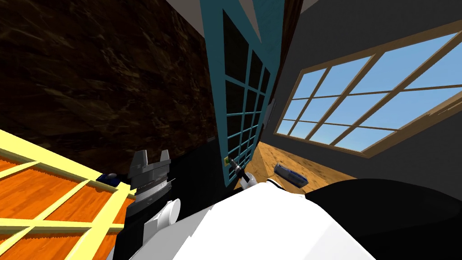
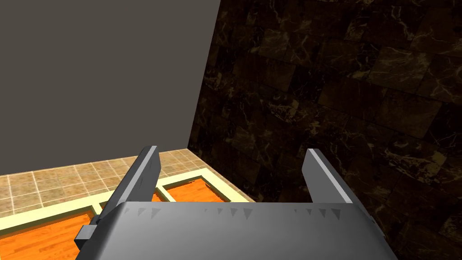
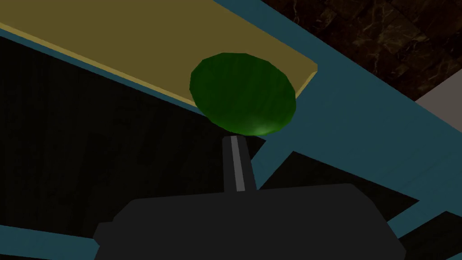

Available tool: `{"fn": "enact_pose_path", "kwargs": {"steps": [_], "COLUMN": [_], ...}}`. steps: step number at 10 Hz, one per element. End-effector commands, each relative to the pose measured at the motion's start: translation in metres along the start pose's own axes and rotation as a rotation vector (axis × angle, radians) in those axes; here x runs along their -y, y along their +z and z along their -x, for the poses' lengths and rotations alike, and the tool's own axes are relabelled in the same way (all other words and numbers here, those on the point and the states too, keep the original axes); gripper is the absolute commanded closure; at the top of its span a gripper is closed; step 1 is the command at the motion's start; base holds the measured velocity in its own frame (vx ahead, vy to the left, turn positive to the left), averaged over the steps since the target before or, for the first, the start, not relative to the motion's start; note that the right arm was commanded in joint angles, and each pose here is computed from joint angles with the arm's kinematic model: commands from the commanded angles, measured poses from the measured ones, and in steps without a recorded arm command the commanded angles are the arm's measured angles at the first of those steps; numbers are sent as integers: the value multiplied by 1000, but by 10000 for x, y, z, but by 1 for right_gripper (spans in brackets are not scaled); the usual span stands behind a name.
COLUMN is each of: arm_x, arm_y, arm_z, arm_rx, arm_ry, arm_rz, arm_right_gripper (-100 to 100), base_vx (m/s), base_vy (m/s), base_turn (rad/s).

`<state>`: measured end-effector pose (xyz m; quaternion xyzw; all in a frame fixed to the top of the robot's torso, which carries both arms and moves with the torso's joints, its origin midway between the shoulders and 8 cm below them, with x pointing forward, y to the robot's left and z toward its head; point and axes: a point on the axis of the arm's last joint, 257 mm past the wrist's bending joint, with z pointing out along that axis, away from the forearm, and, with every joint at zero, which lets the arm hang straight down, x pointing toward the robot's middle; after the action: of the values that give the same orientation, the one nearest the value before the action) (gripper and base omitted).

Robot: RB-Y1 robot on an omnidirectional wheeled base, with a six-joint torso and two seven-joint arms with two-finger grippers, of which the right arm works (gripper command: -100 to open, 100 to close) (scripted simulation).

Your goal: Push the door open

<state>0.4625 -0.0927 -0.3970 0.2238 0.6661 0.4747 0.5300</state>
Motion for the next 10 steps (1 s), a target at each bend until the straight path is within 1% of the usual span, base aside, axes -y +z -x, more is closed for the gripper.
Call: {"fn": "enact_pose_path", "kwargs": {"steps": [1, 2, 3, 6, 7, 9, 10], "arm_x": [-22, -22, -35, -92, -92, -143, -143], "arm_y": [-20, -20, -31, -72, -72, -106, -106], "arm_z": [-63, -63, -100, -241, -241, -359, -359], "arm_rx": [-18, -18, -28, -64, -64, -92, -91], "arm_ry": [-57, -57, -90, -207, -220, -308, -324], "arm_rz": [8, 8, 13, 35, 36, 57, 58], "arm_right_gripper": [-100, -100, -100, -100, -100, -100, -100], "base_vx": [0, -16, -19, -32, -26, -25, -20], "base_vy": [-6, -2, -1, 0, 3, -5, -2], "base_turn": [-136, -77, -58, -139, -44, -135, -69]}}
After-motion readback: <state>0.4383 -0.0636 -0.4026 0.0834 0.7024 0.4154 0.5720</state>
